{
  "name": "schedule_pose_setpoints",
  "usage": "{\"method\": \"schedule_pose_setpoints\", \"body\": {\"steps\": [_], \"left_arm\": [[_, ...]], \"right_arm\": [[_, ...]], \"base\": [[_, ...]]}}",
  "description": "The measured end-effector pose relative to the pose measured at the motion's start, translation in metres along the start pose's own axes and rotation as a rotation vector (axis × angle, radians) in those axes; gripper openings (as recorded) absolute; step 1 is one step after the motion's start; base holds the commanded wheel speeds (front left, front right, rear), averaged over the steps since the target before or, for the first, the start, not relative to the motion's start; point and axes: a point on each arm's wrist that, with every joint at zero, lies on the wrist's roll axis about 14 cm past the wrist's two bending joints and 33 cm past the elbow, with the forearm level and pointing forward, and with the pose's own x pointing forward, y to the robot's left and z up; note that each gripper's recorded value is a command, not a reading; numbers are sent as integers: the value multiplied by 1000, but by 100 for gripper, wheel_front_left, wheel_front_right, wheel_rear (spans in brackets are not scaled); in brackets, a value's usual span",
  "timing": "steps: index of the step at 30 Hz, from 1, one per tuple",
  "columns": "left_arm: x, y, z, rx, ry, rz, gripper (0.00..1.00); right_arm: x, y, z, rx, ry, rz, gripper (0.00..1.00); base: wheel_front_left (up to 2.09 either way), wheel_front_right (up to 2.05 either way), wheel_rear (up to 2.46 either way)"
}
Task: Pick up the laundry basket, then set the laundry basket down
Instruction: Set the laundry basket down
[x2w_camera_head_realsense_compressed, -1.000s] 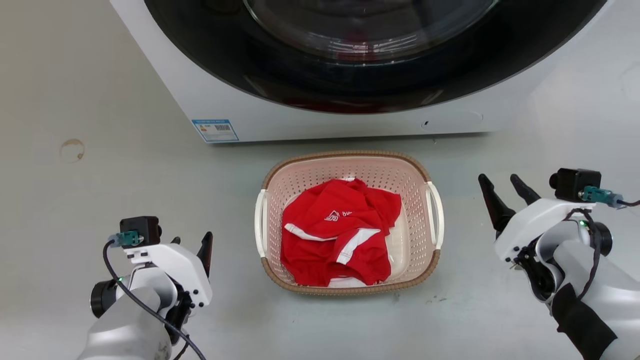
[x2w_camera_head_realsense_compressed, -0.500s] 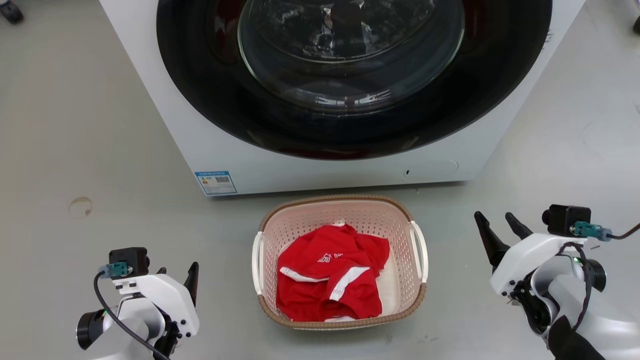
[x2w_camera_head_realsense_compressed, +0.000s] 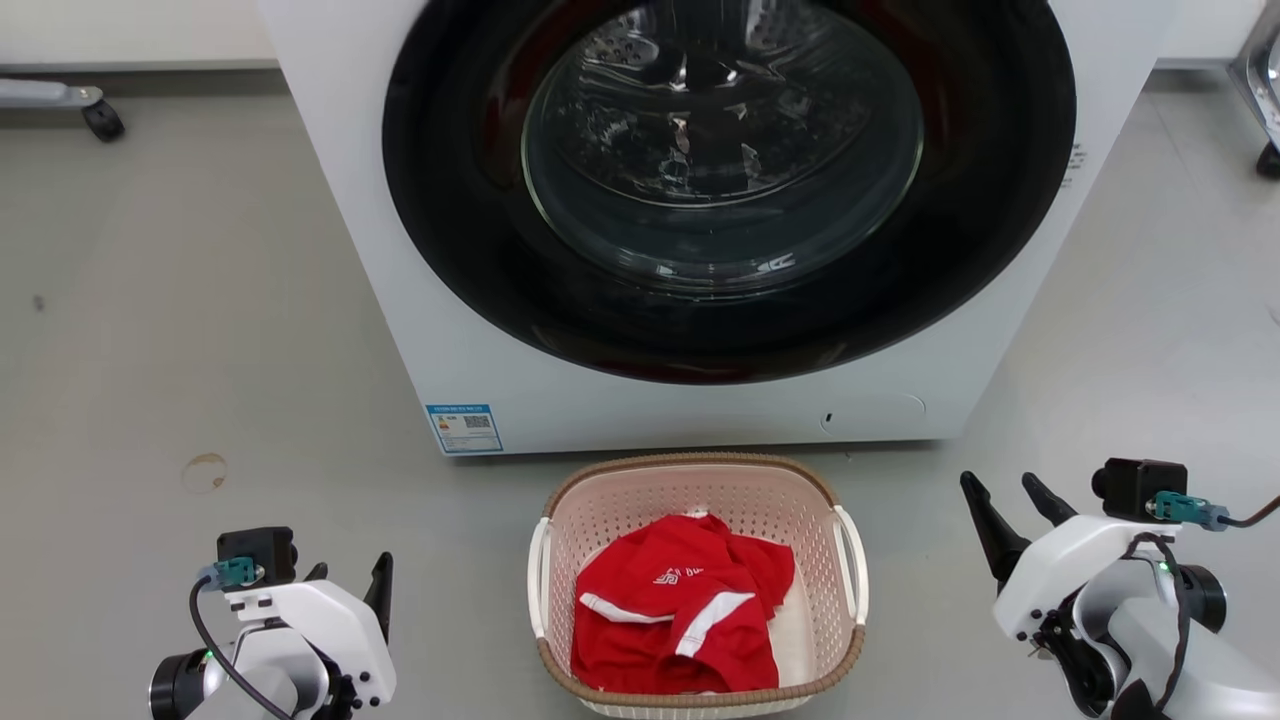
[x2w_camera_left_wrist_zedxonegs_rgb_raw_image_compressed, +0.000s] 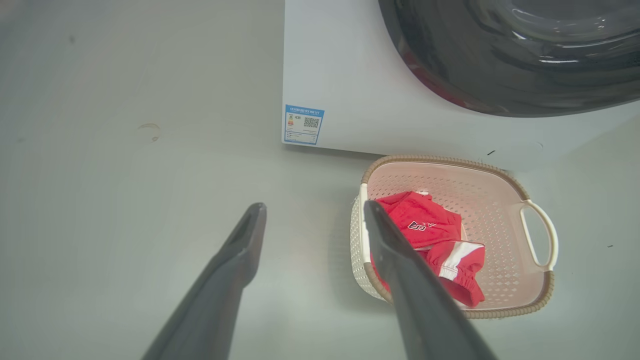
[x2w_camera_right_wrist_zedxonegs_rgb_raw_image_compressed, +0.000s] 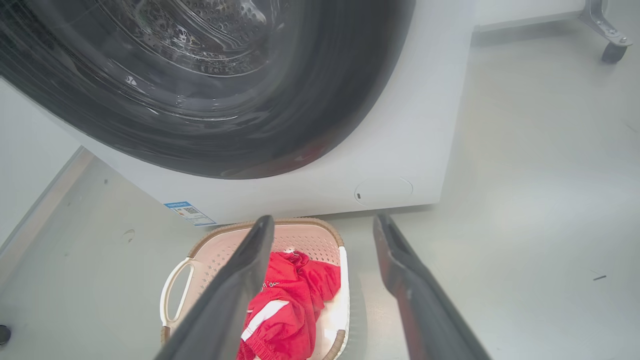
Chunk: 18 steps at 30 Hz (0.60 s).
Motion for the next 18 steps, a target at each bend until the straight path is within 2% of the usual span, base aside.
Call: {"method": "schedule_pose_setpoints", "body": {"steps": [8,18], "left_arm": [[-12,7,9,-16,-42,15,100],[-19,12,31,-16,-105,16,100]], "right_arm": [[-4,2,4,-62,0,3,100],[-10,2,36,-105,-89,9,100]], "base": [[0,0,0],[0,0,0]]}}
